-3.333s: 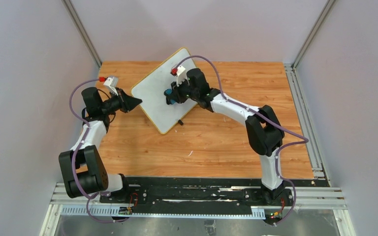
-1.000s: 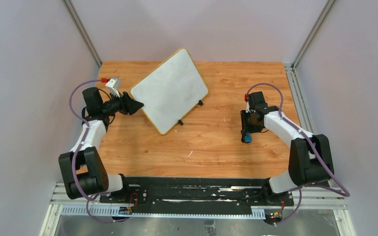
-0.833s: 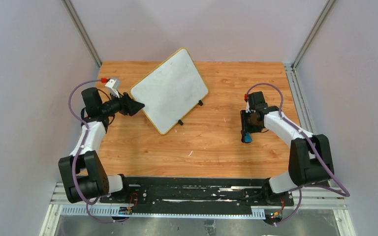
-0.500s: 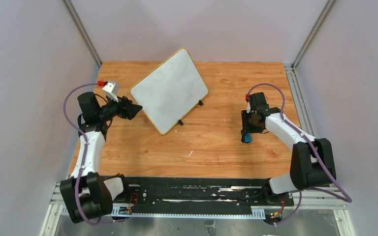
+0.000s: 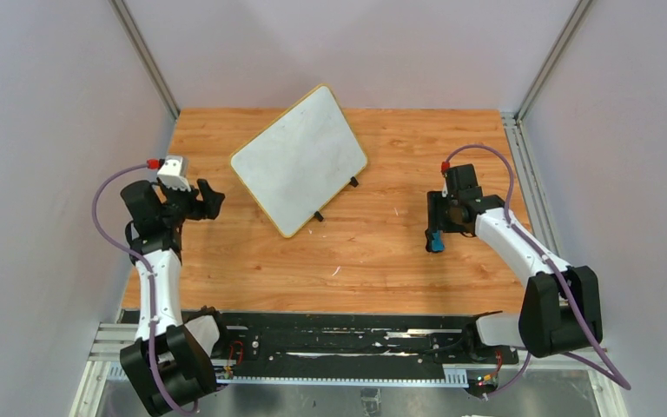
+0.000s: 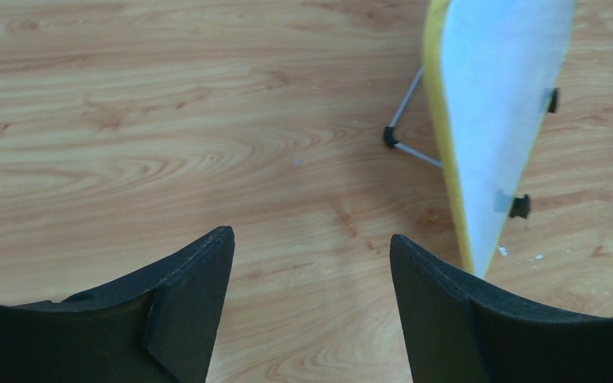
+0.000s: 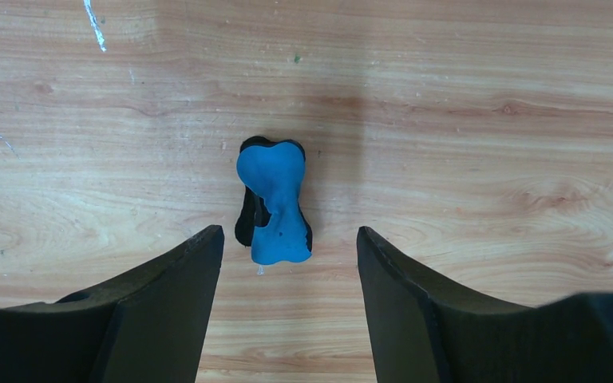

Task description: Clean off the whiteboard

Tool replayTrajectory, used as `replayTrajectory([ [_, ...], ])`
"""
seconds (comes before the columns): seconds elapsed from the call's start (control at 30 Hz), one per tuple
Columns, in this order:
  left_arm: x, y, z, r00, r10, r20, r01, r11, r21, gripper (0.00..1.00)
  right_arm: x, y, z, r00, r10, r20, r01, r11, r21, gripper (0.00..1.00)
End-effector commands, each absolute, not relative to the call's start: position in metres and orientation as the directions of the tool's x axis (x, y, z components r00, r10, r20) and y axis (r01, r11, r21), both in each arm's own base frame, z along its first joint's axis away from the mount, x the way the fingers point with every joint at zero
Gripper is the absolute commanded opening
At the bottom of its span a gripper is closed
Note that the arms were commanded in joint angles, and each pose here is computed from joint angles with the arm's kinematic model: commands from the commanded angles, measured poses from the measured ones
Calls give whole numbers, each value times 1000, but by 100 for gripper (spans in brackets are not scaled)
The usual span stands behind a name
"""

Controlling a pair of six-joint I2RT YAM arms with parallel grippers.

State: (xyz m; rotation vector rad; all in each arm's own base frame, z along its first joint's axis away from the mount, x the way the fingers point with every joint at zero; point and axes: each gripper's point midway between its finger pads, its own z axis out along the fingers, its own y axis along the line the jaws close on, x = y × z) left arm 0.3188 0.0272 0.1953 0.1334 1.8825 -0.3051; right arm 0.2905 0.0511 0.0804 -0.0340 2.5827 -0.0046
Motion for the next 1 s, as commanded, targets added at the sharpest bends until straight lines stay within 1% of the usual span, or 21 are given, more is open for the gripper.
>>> replayTrajectory([
  [0.0,320,61,182,-318,-40,-947,65,996,-64,77,287,40,81,-843,12,-538,32,999,-29,64],
  [0.13,323,93,171,-287,-59,-956,-118,993,-26,80,289,42,81,-838,21,-546,36,999,-16,64],
  [0.3,322,126,160,-248,-105,-963,-308,951,-24,80,293,42,85,-819,38,-572,52,999,-8,64],
  [0.47,327,141,147,-249,-179,-952,-412,909,-63,78,296,38,83,-811,57,-582,85,996,-21,64],
  [0.63,335,133,141,-252,-140,-958,-418,908,-23,78,298,40,76,-805,72,-589,96,995,-9,64],
  [0.8,343,115,141,-255,-117,-960,-361,932,-17,78,303,38,76,-789,83,-608,110,994,-7,63],
  [0.97,347,105,141,-256,-123,-959,-311,950,-39,78,306,41,77,-793,77,-604,97,995,0,63],
])
